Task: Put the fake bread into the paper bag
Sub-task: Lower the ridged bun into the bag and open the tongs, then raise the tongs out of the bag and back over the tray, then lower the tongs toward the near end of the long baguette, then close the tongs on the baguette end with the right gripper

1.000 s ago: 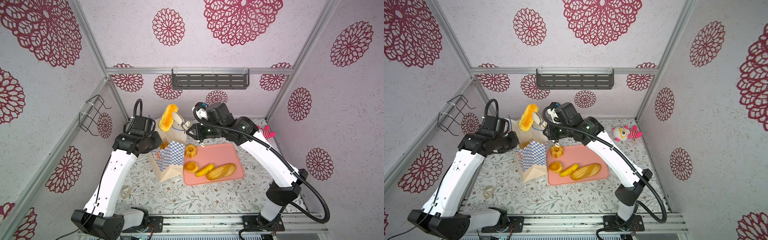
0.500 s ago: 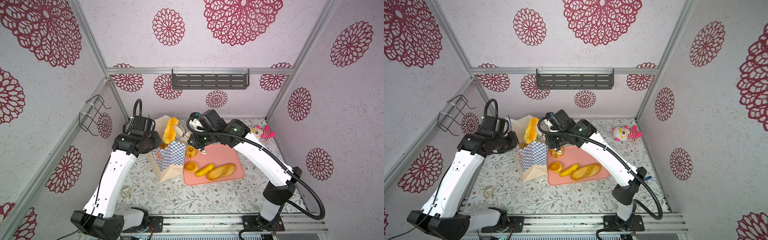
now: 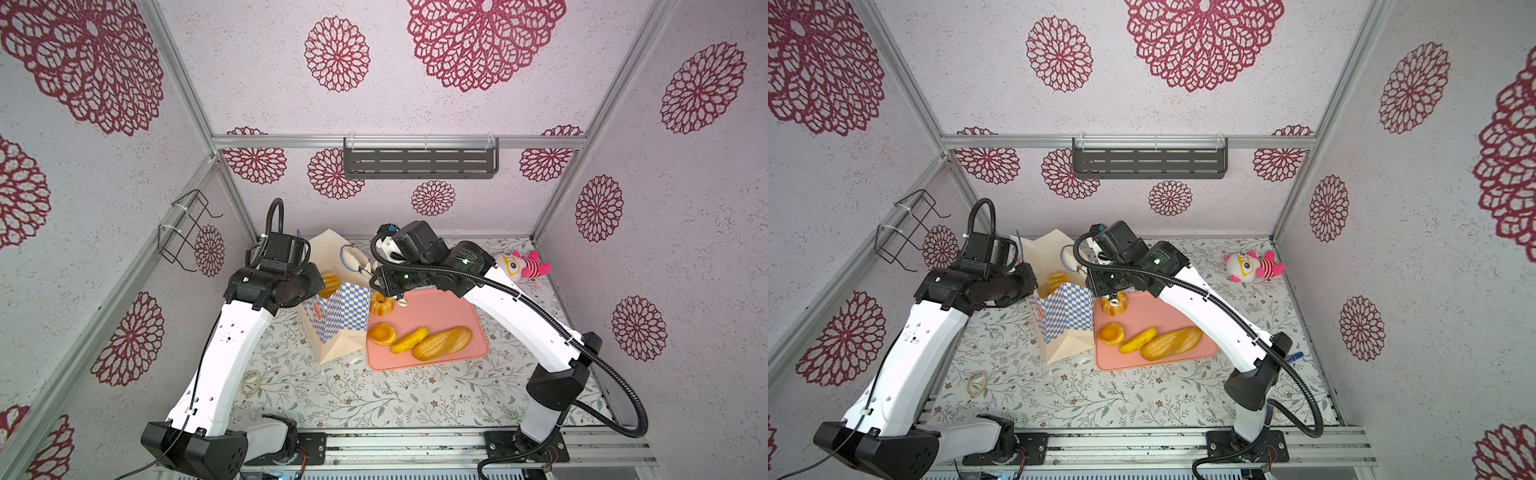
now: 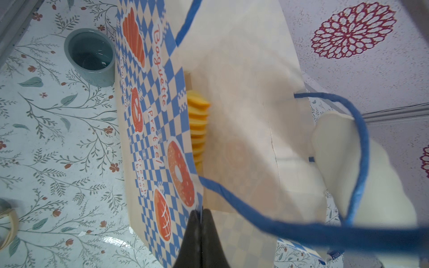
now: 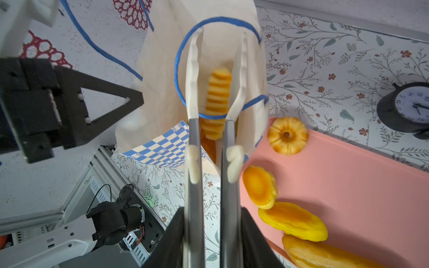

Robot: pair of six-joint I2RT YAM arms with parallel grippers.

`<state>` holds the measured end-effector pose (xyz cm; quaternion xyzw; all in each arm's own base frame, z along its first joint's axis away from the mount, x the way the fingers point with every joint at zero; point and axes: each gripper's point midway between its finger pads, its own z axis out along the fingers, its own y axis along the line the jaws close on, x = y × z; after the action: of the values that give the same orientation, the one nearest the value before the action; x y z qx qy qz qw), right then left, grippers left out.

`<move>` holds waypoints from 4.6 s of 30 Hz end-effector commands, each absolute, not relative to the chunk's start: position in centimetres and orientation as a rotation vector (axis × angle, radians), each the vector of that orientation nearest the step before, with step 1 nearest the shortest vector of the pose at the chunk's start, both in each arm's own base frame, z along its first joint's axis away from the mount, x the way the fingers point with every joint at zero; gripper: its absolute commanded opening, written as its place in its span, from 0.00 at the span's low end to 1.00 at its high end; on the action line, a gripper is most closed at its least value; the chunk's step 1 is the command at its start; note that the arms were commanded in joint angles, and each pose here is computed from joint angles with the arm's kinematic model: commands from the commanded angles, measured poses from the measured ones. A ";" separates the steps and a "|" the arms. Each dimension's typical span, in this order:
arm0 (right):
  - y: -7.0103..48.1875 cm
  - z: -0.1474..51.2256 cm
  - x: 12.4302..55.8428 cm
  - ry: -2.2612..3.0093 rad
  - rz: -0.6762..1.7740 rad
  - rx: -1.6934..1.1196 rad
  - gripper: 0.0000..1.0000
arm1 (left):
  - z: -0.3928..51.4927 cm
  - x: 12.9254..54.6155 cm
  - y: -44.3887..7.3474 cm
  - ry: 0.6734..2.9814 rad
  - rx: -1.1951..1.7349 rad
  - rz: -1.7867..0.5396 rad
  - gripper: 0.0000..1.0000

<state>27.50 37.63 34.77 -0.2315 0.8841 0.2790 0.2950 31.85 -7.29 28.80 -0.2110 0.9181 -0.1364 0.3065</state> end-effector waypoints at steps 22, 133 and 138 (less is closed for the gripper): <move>19.6 35.6 28.0 2.226 0.958 0.210 0.34 | 30.7 31.8 -7.4 2.373 -0.497 -0.394 0.00; 13.7 16.0 17.7 2.762 0.972 0.675 0.38 | 29.2 32.5 -7.4 2.400 -0.481 -0.363 0.00; 13.9 15.6 18.2 2.748 0.992 0.690 0.38 | 29.1 32.6 -7.4 2.405 -0.477 -0.363 0.00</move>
<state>17.51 13.32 14.86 0.2386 0.9194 0.3073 0.0583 31.66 -7.50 28.41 -0.1842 0.9235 -0.1350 0.3083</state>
